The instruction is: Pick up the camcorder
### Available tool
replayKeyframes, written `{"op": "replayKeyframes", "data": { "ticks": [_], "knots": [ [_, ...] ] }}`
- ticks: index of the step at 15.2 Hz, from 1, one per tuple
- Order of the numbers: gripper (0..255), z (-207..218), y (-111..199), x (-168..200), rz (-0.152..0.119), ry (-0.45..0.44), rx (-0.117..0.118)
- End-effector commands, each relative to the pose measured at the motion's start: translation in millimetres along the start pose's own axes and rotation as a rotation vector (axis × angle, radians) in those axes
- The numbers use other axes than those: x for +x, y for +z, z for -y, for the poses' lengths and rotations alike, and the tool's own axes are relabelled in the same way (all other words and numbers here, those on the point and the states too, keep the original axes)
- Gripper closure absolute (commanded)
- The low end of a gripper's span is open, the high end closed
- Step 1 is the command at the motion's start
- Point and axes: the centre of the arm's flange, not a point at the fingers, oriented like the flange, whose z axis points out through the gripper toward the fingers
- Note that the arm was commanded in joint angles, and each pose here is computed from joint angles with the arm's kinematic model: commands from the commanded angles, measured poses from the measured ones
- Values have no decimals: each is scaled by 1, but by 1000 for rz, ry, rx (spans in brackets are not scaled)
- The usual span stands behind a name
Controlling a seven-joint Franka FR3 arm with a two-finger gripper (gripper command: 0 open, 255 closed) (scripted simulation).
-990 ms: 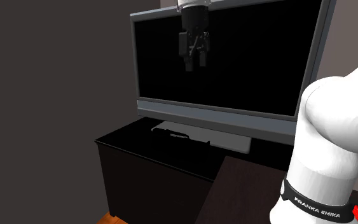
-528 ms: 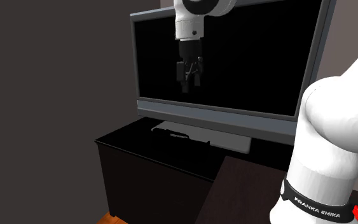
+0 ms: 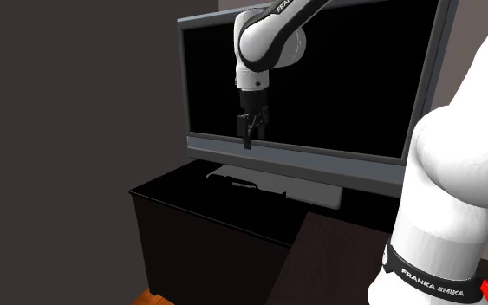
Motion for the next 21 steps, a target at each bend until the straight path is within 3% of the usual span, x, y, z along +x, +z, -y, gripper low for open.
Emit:
{"op": "replayKeyframes", "data": {
  "ticks": [1,15,21],
  "knots": [
    [0,-9,23,14,-5,-7,0],
    [0,-74,175,95,-27,-52,5],
    [0,-73,208,99,-28,-54,5]
  ]
}}
